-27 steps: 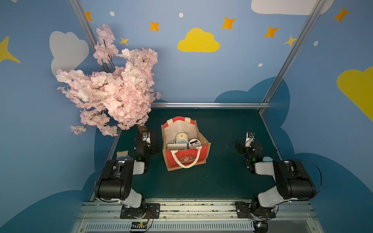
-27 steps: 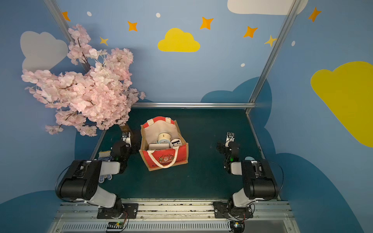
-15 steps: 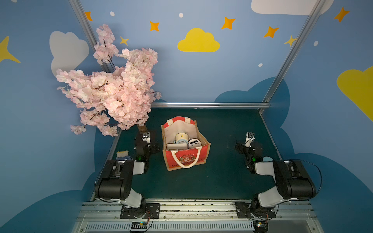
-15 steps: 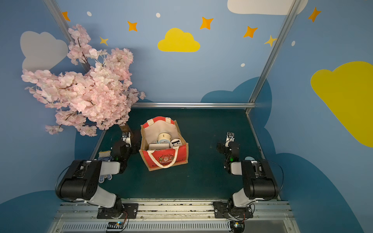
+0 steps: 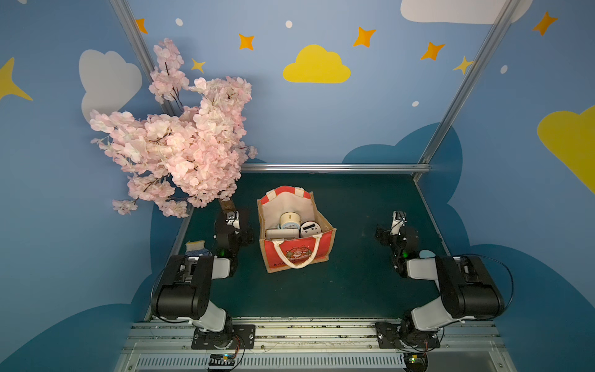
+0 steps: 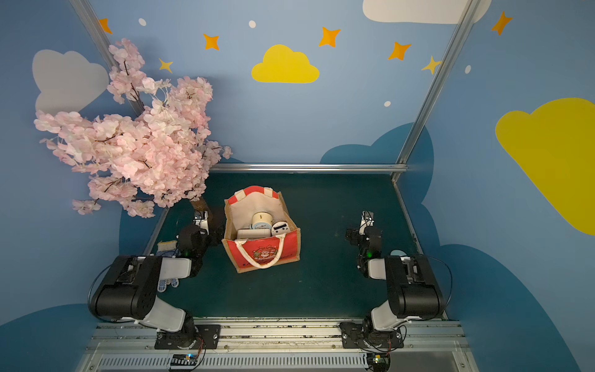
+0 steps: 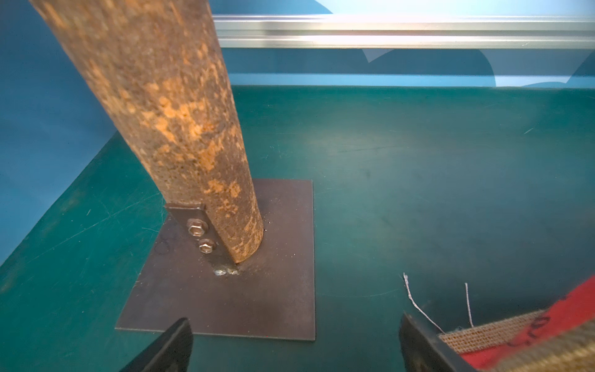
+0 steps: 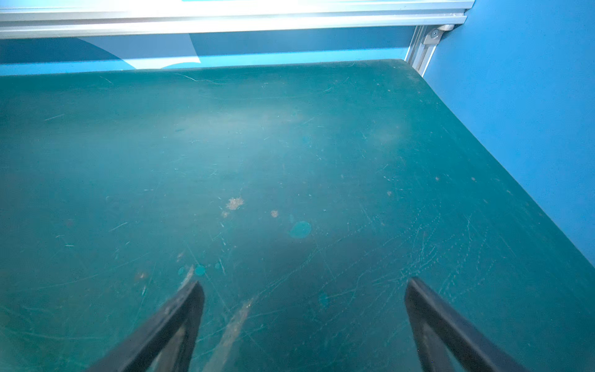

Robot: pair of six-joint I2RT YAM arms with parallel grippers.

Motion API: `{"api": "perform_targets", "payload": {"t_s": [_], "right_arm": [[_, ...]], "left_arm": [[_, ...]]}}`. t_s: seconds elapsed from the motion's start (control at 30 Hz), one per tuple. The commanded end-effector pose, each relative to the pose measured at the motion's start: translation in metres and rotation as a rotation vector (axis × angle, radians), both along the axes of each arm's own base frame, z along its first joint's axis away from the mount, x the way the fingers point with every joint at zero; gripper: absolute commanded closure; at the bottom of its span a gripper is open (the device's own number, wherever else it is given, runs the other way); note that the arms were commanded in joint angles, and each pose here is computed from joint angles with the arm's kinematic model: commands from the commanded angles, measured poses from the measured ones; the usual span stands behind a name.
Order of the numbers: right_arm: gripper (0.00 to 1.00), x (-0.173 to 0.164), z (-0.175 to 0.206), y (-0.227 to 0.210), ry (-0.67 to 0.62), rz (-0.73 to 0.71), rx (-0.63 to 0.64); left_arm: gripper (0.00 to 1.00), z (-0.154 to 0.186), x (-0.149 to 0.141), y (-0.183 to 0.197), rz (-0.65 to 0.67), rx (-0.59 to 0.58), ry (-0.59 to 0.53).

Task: Take the alarm clock out of the canvas bag
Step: Pick up the canvas bag from the center of the board.

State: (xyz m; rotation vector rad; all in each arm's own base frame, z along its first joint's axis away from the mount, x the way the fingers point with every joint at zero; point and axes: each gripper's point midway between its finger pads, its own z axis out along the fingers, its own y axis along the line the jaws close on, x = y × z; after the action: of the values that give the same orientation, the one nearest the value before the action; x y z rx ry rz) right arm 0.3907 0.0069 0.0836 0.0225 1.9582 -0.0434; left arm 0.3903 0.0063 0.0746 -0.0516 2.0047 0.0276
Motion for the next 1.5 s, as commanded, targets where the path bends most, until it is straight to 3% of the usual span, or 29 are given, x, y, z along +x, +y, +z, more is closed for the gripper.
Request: {"api": "perform_targets", "payload": {"t_s": [0.0, 0.07, 0.13, 0.23, 0.37, 0.57, 0.8, 1.07, 1.27, 1.47], "right_arm": [[0.08, 0.005, 0.014, -0.003, -0.046, -0.012, -0.001], [0.08, 0.006, 0.021, -0.004, 0.028, -0.027, -0.001], [0.07, 0.003, 0.042, -0.005, 0.124, -0.036, 0.009], [0.07, -0.006, 0.074, 0.001, 0.096, -0.008, 0.033], [0.07, -0.025, 0.109, 0.013, 0.069, 0.024, 0.136], [0.10, -0.054, 0.165, 0.063, 0.083, 0.217, 0.298], [0.12, -0.093, 0.219, 0.136, 0.068, 0.454, 0.311], [0.14, -0.121, 0.236, 0.187, 0.088, 0.619, 0.291], [0.15, -0.136, 0.245, 0.214, 0.095, 0.717, 0.269], [0.15, -0.145, 0.245, 0.230, 0.098, 0.762, 0.241]], "left_arm": [[0.01, 0.009, 0.005, -0.002, -0.027, -0.020, -0.015], [0.01, 0.019, 0.011, -0.002, -0.031, -0.024, -0.023], [0.01, 0.033, 0.013, -0.001, -0.024, -0.029, 0.037], [0.01, 0.058, 0.006, 0.003, 0.026, -0.070, 0.098], [0.01, 0.095, -0.010, -0.010, 0.010, -0.158, 0.058], [0.01, 0.130, -0.040, -0.033, -0.053, -0.238, 0.041], [0.01, 0.166, -0.059, -0.064, -0.191, -0.299, 0.109], [0.01, 0.213, -0.065, -0.093, -0.372, -0.293, 0.065], [0.03, 0.228, -0.050, -0.113, -0.512, -0.252, 0.169], [0.03, 0.211, -0.028, -0.124, -0.557, -0.204, 0.289]]}}
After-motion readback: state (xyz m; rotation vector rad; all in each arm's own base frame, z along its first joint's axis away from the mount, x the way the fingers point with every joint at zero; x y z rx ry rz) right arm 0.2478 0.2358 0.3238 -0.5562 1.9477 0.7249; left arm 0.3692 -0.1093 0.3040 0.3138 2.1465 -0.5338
